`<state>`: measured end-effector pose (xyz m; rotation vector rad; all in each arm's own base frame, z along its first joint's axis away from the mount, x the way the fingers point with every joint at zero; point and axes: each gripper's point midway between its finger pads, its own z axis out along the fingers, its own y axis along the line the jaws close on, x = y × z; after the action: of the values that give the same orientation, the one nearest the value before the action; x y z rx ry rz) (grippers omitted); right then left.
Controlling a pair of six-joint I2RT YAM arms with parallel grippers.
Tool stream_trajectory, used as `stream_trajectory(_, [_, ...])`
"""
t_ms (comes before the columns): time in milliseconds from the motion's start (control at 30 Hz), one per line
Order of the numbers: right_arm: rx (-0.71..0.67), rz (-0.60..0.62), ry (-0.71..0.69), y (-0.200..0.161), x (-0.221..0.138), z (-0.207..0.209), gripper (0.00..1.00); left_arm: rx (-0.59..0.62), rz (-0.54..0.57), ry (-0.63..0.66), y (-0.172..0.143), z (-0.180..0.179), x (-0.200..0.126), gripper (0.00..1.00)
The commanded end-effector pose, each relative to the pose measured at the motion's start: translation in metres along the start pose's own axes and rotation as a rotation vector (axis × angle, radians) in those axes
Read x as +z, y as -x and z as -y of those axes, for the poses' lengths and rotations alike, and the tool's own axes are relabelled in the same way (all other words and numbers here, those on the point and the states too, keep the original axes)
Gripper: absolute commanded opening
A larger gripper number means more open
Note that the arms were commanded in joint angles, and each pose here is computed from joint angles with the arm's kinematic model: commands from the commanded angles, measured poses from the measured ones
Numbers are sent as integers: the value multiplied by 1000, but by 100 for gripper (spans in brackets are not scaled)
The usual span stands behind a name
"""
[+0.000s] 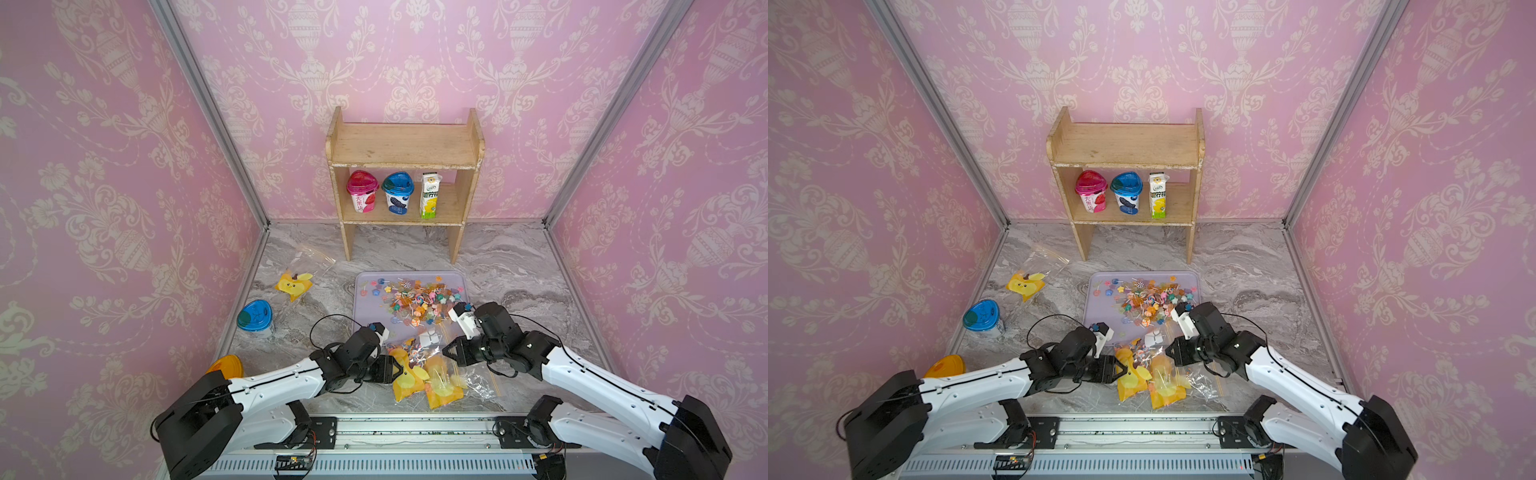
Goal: Pour candies out of the ziploc bag
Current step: Pick up the ziploc bag from the center of the board.
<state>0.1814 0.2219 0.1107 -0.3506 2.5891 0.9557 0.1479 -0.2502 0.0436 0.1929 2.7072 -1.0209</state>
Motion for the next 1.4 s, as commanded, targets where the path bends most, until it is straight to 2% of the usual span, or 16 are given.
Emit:
stream_trajectory(0, [-13,40,9,15,-4,-10,0,-31,-20,-52,-2,7,7,53])
stream_trajectory(300, [-14,37,16,19,-2,-12,0,-38,3,-86,4,13,15,42])
stream_trajectory(533, [-23,42,15,22,-2,-13,0,-31,33,-92,10,16,12,15])
stream_trajectory(700, [-32,47,23,24,-3,-16,0,-10,65,-90,17,22,1,2])
stream_trajectory(1133, [-111,93,51,45,-17,-36,0,43,228,-85,60,40,-46,0])
stream_trajectory(1367, [-156,110,55,64,-19,-48,0,67,270,-72,82,42,-60,0])
